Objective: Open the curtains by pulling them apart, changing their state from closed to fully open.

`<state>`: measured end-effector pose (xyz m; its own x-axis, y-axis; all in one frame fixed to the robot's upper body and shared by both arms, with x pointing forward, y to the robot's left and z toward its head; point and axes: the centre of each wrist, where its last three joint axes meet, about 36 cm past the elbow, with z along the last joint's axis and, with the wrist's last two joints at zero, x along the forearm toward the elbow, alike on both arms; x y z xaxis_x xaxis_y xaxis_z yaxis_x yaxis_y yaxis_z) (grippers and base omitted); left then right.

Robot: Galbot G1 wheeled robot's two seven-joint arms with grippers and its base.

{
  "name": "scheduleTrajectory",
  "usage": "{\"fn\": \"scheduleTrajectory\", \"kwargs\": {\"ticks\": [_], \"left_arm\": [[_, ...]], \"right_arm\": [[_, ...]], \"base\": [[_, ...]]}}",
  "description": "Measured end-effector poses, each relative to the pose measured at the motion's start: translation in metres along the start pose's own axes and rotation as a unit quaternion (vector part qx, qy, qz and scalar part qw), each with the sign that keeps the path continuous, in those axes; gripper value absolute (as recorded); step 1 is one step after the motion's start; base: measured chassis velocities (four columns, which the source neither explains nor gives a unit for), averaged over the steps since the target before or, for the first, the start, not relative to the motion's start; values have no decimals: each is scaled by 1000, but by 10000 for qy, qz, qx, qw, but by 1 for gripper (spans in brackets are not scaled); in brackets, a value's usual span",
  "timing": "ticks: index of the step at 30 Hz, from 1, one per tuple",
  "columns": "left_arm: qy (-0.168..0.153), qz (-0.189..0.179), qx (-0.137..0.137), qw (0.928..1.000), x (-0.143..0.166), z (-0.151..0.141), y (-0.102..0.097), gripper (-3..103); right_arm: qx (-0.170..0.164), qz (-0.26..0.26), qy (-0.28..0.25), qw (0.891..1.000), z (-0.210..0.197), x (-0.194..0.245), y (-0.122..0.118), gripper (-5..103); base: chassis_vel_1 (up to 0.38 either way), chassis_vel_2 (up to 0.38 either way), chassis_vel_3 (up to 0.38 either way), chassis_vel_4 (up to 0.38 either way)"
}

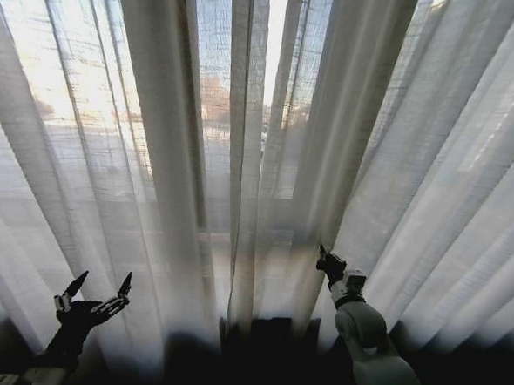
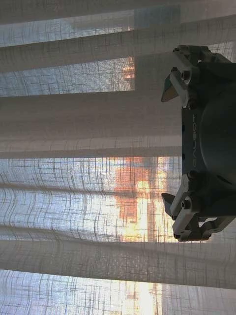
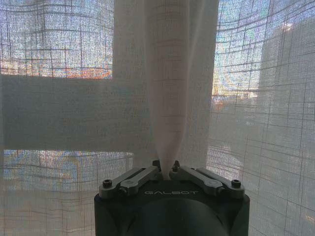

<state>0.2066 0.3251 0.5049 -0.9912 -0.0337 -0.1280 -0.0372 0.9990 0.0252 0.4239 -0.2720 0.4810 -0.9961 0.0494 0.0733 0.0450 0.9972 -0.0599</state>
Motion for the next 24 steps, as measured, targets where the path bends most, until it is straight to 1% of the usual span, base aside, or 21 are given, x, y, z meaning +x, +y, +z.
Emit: {"fn": "scheduleTrajectory", "kwargs": {"ticks": [5, 10, 16, 24], "left_arm": [[-2, -2, 4, 10000, 1, 0, 0, 100], [-10, 51, 6, 10000, 1, 0, 0, 100], [-20, 90, -4, 10000, 3, 1, 1, 100], [-29, 80, -1, 10000, 3, 1, 1, 100]], "right_arm": [[-5, -3, -2, 10000, 0, 0, 0, 0], [-13, -4, -5, 10000, 0, 0, 0, 0], [-16, 13, -15, 10000, 0, 0, -1, 0], [-26, 57, -10, 10000, 1, -1, -3, 0]], "base": [[-34, -73, 40, 88], [-127, -204, 129, 178], [-191, -276, 216, 297], [-282, -344, 285, 337]]}}
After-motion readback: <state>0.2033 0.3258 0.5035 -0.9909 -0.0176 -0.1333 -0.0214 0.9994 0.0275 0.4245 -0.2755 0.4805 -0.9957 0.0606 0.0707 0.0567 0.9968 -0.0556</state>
